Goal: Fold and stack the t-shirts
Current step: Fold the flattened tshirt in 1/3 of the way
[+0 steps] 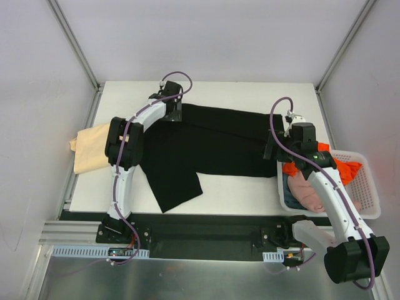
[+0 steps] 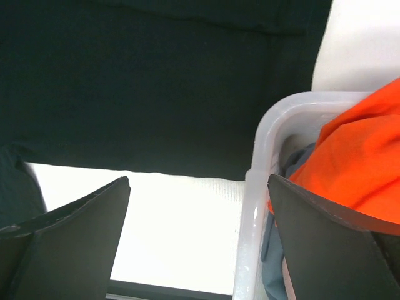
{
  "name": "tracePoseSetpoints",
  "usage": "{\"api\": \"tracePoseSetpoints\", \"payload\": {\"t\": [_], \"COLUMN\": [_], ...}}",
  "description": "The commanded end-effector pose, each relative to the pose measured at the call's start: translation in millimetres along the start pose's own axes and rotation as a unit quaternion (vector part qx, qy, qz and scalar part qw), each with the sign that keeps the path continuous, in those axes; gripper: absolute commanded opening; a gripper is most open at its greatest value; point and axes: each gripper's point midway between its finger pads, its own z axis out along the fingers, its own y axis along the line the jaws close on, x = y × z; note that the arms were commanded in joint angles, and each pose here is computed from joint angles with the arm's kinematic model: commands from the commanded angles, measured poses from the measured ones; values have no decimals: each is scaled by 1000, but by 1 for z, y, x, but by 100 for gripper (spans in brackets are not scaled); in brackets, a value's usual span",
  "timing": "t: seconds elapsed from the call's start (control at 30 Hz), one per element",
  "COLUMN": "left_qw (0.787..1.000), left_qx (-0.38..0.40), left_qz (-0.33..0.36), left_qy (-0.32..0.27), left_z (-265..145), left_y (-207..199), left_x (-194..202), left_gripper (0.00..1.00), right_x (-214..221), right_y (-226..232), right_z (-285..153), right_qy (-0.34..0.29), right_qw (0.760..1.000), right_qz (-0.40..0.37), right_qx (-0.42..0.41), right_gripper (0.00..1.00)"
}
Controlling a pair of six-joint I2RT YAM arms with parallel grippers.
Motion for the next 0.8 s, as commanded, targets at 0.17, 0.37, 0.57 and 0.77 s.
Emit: {"api": "tracePoseSetpoints", "payload": {"t": [0.17, 0.37, 0.57, 0.77], "left_qw": [1000, 998, 987, 982], "left_qx": [-2, 35, 117, 141], "left_qz": [-13, -40, -107, -124], "left_qy": [-17, -26, -1, 30], "left_z": [0, -34, -72, -71], "left_y": [25, 22, 3, -9], "left_x": [-35, -37, -15, 10], "left_gripper": [91, 97, 97, 89], "right_x": [-11, -11, -8, -8], "right_y": [-8, -6, -6, -5], "right_z": [-6, -4, -3, -5], "right_qy": [-25, -23, -19, -20], "right_qw": [999, 1000, 1000, 1000], "right_qz": [1, 1, 2, 1], "right_qx": [23, 17, 15, 13], "right_gripper": [96, 96, 96, 96]}}
